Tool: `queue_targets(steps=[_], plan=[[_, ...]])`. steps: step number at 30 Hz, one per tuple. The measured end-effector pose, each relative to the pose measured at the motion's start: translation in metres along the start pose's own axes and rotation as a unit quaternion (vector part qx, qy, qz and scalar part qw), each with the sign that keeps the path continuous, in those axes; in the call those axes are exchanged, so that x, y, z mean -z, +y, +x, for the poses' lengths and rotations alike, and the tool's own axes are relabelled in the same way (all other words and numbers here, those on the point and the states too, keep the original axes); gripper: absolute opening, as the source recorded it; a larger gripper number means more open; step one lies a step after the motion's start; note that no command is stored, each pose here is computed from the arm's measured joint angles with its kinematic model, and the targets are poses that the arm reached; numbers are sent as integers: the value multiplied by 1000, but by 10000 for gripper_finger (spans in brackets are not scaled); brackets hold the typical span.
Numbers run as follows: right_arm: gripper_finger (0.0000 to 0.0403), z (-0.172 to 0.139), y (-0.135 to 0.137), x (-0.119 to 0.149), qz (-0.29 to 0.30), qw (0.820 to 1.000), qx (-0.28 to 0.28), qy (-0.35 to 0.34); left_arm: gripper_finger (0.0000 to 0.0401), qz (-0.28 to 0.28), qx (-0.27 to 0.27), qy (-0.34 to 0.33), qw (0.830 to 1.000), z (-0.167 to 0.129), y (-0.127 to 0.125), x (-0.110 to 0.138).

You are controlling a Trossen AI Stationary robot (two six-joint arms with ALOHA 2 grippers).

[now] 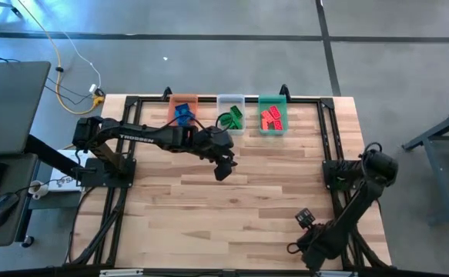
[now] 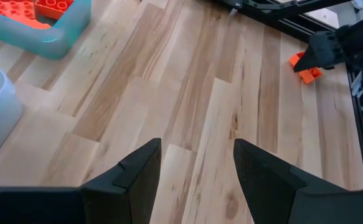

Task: Sort & place blocks by color
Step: Put the orange game piece into the bin

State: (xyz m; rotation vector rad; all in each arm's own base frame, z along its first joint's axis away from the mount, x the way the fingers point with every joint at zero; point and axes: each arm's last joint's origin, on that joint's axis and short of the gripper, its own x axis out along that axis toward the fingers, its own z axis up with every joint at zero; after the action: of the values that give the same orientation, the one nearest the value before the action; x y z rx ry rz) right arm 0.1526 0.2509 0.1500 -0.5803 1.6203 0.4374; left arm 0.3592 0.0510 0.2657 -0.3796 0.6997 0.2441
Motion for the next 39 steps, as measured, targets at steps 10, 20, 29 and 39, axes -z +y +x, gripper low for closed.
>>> queue_targets(steps=[10,20,29,39], plan=[[212,15,3,-5,6,999,-17,33,188,0,-3,8,1000,0,1,2],[110,15,2,-5,60,997,-15,35,188,39,-9,20,999,-8,4,2],[110,-14,-27,-4,197,978,44,-55,188,71,-7,-23,997,-60,6,-10],[110,-65,-109,9,333,911,152,-189,188,125,-53,-20,991,-111,10,-4]])
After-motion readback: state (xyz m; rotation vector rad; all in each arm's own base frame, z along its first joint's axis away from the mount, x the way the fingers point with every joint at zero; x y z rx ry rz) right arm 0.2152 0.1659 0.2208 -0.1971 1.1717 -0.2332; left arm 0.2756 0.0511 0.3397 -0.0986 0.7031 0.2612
